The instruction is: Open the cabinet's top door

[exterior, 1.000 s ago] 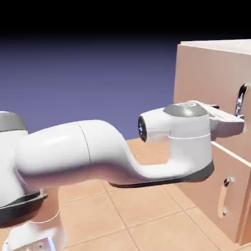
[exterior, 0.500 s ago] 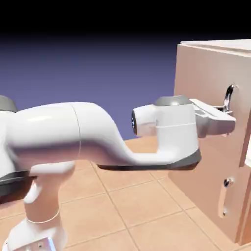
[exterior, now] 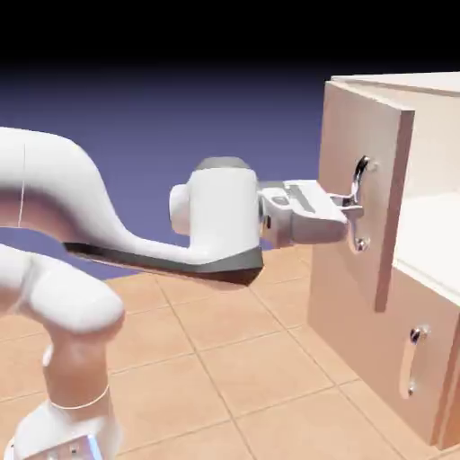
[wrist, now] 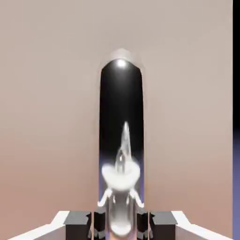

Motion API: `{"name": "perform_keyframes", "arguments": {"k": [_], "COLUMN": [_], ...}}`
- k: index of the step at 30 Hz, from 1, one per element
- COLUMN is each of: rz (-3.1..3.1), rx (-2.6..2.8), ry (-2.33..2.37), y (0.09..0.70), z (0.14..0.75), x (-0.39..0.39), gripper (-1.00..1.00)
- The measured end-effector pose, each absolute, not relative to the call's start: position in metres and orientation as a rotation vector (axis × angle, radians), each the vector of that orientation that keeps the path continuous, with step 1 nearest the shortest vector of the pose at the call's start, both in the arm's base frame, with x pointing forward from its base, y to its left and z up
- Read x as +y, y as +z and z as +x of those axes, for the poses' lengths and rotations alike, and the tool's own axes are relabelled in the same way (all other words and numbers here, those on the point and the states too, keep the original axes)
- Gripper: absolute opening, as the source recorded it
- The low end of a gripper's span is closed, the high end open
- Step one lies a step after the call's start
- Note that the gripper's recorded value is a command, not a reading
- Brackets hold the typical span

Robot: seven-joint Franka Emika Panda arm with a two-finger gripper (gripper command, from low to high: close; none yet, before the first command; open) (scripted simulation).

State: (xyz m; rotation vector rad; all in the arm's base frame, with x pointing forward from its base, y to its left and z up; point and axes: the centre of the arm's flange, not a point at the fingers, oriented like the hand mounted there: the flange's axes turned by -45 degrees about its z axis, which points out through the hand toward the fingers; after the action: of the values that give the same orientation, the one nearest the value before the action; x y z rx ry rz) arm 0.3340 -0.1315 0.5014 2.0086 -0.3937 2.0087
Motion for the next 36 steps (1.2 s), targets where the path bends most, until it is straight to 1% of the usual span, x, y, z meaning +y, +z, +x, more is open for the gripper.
{"name": "perform_keyframes", "arguments": {"k": [7,14,36], "rz": [1.921,1.846,1.621], "rx": [-0.524,-0.623,-0.877], "ry": [1.921,1.847,1.622], "y": [0.501,0.501,0.501], "z": [0.292,0.263,0.209], "x": [-0.087,-0.047,0.085], "gripper": [-1.00,-1.00,-1.00]}}
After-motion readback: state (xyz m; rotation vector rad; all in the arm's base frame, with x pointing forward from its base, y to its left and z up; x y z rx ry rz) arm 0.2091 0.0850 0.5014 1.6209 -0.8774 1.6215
